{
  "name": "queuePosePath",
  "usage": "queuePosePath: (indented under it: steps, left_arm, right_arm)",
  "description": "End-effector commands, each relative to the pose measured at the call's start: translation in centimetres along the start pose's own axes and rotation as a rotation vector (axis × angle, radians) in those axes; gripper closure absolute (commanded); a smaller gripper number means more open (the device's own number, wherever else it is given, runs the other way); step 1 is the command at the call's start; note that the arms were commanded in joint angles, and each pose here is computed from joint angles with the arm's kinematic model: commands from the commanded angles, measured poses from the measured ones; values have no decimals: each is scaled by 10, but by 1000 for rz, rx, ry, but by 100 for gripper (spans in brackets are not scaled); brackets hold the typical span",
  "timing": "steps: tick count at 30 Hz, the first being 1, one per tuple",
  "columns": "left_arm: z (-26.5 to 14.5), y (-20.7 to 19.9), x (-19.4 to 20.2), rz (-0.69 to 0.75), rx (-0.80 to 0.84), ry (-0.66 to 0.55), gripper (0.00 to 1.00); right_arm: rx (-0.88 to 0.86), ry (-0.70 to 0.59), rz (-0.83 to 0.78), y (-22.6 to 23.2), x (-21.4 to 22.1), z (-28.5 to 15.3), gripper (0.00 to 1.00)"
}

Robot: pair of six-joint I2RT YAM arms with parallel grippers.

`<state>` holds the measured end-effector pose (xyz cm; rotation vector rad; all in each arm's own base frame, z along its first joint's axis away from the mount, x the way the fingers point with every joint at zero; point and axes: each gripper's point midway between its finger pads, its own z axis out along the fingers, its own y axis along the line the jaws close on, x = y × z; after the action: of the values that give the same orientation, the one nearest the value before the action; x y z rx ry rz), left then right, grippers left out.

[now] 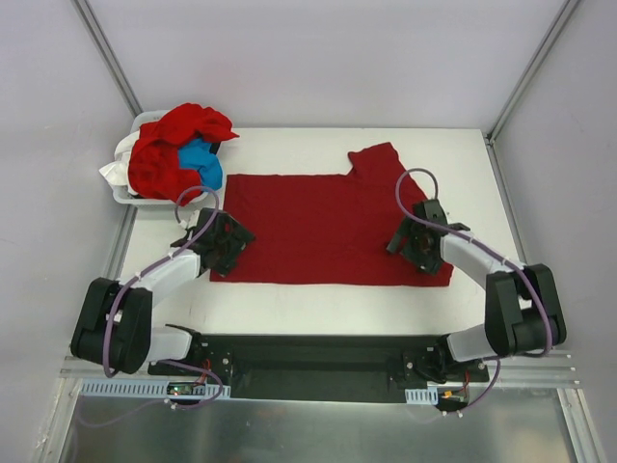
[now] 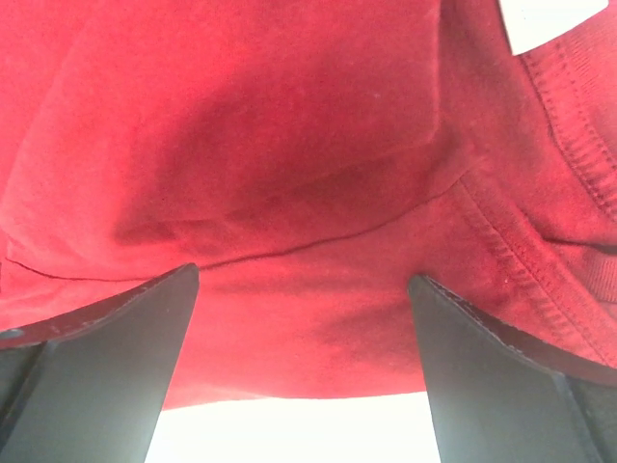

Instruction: Fold and stack the t-shirts

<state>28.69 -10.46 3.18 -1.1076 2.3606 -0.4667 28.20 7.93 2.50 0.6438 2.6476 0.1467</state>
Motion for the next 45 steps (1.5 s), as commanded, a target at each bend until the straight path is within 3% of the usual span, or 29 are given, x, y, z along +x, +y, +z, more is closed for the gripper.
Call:
queuePosePath:
  steps: [1, 21, 29, 32, 40, 45]
  left_arm:
    - [-10, 66, 36, 0, -186, 110, 8]
    - [-44, 113, 67, 2, -263, 111, 9]
    - [-51, 117, 69, 83, -280, 107, 10]
    - [-59, 98, 55, 137, -250, 71, 9]
    - [-128, -64, -36, 485, 72, -137, 4]
    - [-113, -116, -79, 557, 62, -147, 9]
  right_arm:
    - [95, 61, 54, -38, 36, -12, 4]
    - [148, 49, 66, -75, 93, -30, 4]
    - [151, 14, 64, -82, 97, -44, 4]
    - [128, -32, 6, -71, 75, -67, 4]
    - [-53, -363, -303, 26, -76, -206, 4]
    - [-104, -413, -390, 73, -135, -210, 4]
